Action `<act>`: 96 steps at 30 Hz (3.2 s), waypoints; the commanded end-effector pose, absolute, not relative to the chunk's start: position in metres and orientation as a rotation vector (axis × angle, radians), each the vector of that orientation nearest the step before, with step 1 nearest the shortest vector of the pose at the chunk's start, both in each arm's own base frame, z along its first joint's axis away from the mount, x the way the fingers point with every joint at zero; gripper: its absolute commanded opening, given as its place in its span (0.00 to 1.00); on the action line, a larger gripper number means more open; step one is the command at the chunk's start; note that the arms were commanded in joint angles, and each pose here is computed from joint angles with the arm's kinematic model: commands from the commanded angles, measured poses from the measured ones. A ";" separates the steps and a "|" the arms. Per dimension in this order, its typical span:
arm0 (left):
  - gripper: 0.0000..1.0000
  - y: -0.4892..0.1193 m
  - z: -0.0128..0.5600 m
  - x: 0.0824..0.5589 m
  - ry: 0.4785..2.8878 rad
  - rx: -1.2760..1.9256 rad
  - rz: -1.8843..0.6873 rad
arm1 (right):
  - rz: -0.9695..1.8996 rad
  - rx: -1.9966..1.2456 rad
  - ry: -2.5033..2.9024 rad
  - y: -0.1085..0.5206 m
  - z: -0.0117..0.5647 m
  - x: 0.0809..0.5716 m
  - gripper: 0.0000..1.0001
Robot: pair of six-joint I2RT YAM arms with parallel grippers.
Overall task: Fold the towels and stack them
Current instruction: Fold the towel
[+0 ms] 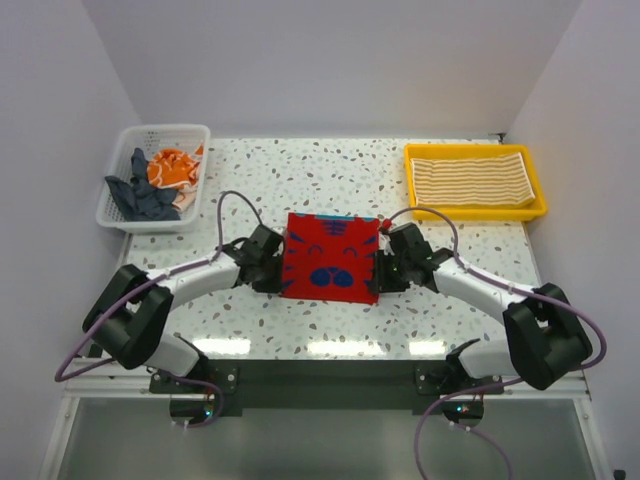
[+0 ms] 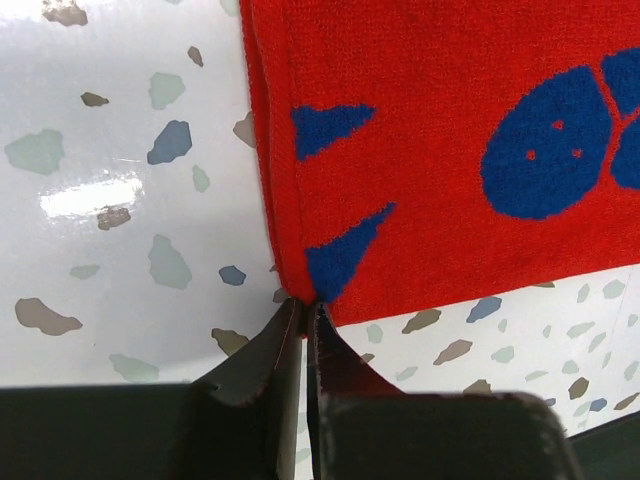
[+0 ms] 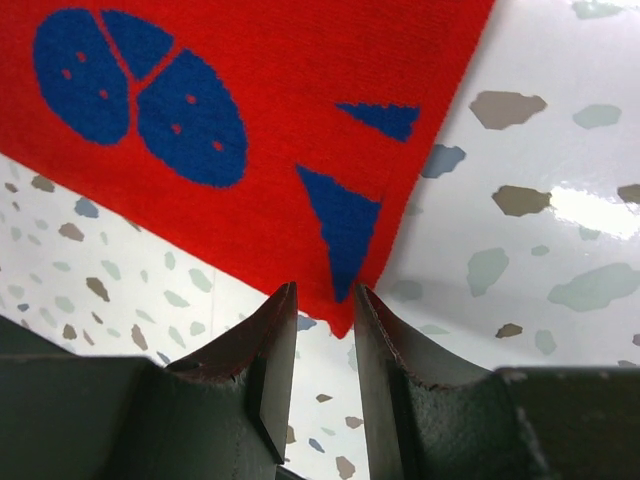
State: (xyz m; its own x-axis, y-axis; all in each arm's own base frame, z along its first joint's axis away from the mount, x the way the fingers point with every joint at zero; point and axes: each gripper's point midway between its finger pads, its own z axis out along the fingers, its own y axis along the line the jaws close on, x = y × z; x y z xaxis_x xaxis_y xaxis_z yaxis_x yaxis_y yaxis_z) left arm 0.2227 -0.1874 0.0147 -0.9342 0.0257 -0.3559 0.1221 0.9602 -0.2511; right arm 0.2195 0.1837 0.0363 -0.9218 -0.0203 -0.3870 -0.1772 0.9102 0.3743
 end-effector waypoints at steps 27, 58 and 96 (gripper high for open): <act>0.00 -0.159 -0.009 0.167 2.756 -0.327 -0.601 | 0.633 0.005 2.750 0.186 0.006 0.200 0.21; 0.55 -0.190 0.114 0.336 2.406 -0.046 -0.465 | 0.524 -0.132 2.418 0.233 0.102 0.380 0.22; 0.96 -0.208 0.064 0.438 2.298 1.122 -0.396 | 0.507 -1.082 2.561 0.182 0.060 0.429 0.45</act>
